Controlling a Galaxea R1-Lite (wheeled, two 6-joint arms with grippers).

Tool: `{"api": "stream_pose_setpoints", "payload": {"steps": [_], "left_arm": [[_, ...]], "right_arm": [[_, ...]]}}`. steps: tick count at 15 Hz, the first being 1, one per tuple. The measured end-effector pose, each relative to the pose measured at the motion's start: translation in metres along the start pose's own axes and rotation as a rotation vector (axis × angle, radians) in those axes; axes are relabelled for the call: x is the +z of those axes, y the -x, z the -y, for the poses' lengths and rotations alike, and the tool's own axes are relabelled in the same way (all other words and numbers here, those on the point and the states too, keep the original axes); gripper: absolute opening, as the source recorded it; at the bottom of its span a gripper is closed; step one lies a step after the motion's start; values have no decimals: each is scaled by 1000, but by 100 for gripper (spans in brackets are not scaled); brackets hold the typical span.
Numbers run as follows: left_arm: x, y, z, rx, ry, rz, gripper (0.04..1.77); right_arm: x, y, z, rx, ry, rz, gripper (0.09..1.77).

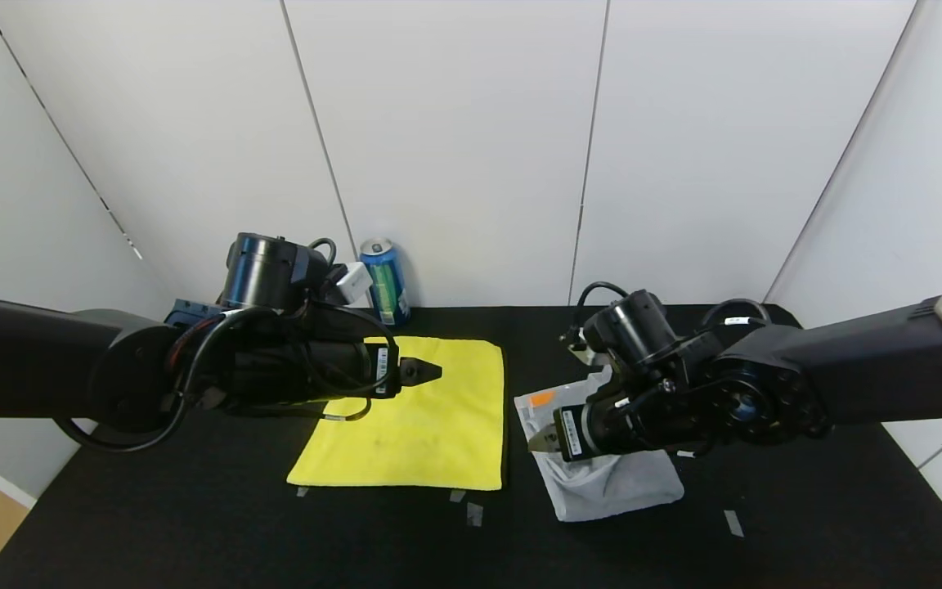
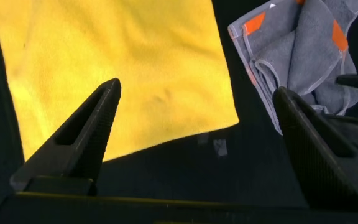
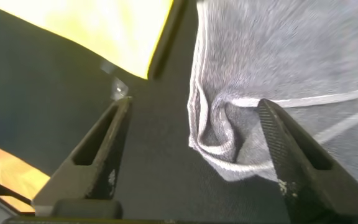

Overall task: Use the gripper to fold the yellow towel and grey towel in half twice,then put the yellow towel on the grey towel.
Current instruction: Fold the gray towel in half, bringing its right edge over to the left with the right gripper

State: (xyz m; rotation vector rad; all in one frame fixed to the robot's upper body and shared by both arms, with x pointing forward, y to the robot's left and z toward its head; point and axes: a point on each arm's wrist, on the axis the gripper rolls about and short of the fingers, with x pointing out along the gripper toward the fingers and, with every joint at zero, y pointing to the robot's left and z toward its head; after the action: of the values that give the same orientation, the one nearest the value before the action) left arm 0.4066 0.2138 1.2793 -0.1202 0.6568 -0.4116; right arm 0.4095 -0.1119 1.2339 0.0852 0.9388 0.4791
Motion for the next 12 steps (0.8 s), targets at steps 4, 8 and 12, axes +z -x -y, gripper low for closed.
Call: {"api": "stream_pose_setpoints", "payload": {"steps": [4,8,12], "left_arm": [[0,0,0,0,0,0,172],[0,0,1,-1,-1,-2,172],[-1,-1,1,-2,-1,-3,172]], "right_arm": [[15,26,18,-18,-39,73,156],[26,40,63,-92,-112,110,162],[22,33,94,-151,-166,85,166]]}}
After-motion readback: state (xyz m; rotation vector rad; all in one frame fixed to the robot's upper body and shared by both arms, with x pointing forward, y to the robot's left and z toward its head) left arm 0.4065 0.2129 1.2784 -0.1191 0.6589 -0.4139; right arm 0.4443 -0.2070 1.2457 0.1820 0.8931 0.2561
